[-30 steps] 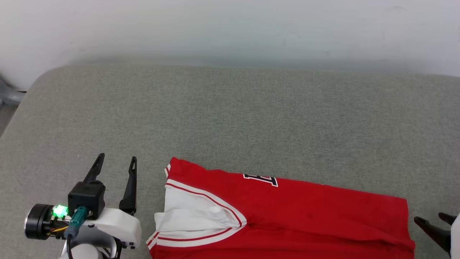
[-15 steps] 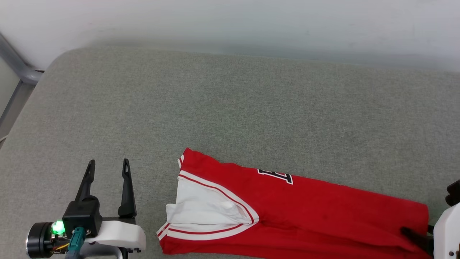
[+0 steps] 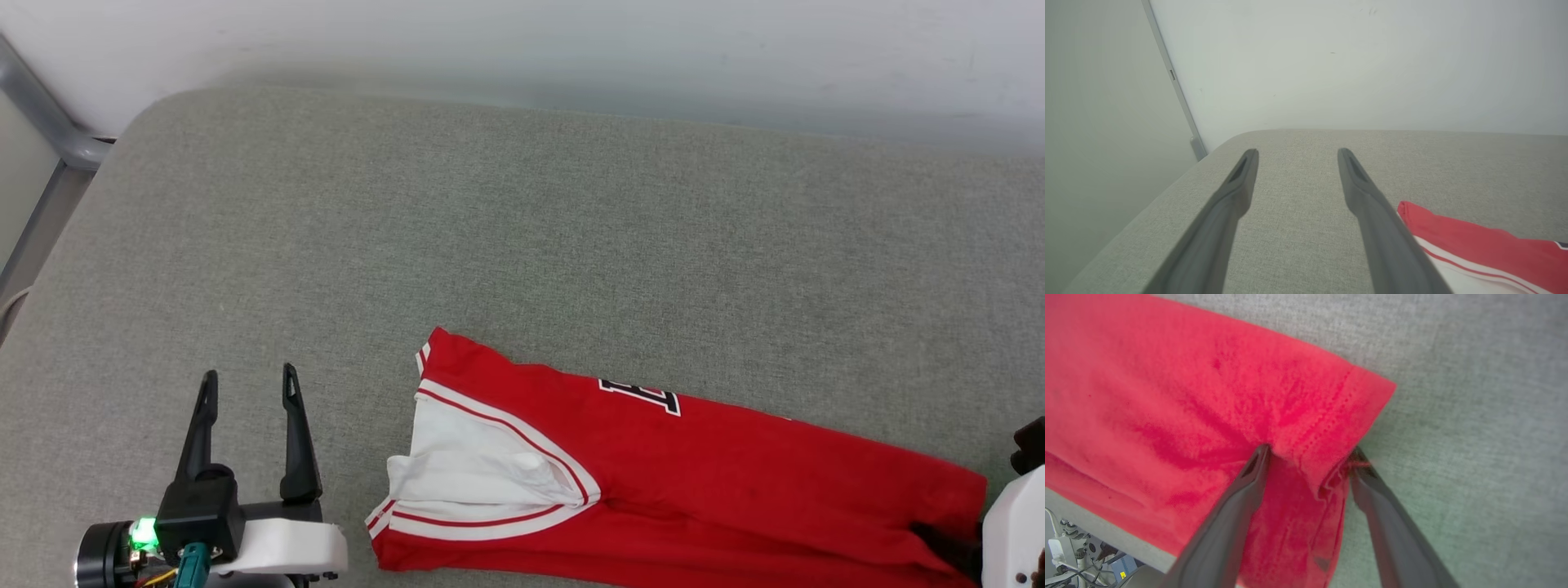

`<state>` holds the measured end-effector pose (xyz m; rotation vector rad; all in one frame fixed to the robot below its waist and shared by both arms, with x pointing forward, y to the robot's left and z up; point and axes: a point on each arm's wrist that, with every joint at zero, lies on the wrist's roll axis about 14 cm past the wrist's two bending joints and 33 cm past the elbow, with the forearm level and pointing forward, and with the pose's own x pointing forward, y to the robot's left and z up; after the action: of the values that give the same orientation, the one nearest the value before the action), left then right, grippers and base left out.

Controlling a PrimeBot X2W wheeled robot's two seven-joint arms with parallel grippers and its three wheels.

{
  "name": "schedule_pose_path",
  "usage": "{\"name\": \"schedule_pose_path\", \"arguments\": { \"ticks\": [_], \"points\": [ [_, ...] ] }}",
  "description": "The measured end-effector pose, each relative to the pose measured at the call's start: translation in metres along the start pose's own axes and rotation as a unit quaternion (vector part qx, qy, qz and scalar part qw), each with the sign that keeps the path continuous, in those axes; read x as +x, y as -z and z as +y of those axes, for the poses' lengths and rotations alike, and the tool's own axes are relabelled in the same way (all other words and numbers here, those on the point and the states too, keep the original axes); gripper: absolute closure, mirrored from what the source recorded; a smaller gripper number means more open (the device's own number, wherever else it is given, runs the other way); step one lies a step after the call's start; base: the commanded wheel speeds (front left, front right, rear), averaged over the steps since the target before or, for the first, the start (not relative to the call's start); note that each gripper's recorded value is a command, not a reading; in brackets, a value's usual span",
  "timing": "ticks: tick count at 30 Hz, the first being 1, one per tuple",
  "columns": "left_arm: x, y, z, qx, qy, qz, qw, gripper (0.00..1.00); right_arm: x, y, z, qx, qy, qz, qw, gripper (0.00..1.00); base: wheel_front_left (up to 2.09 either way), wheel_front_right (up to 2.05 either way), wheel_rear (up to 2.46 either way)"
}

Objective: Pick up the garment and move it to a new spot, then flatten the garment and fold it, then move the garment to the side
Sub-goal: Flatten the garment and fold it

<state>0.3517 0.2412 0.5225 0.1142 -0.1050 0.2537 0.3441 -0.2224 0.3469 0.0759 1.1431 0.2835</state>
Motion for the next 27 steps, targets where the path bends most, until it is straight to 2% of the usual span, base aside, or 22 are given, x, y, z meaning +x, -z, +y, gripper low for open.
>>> {"name": "schedule_pose_path", "arguments": {
  "ticks": [1,6,14,22,27],
  "points": [
    [-0.001,0.000,0.000,0.000,-0.001,0.000,1.000,0.00,0.000,0.000,0.000,0.001,-0.001,-0.005,1.000,1.00,0.00,0.00,0.00],
    [-0.003,-0.001,-0.002,0.002,0.005,-0.006,1.000,0.00,0.000,-0.004,0.004,0.011,-0.011,-0.026,1.000,1.00,0.00,0.00,0.00],
    [-0.008,0.000,-0.001,0.019,0.007,-0.006,1.000,0.00,-0.013,-0.011,-0.012,0.031,0.003,-0.055,0.998,1.00,0.00,0.00,0.00],
    [-0.009,-0.002,-0.008,0.024,0.021,-0.011,0.999,0.00,-0.032,-0.016,-0.053,0.045,0.054,-0.068,0.995,1.00,0.00,0.00,0.00],
    [-0.011,-0.003,-0.011,0.028,0.026,-0.014,0.999,0.00,-0.045,-0.014,-0.085,0.042,0.105,-0.069,0.991,1.00,0.00,0.00,0.00]
  ]
}}
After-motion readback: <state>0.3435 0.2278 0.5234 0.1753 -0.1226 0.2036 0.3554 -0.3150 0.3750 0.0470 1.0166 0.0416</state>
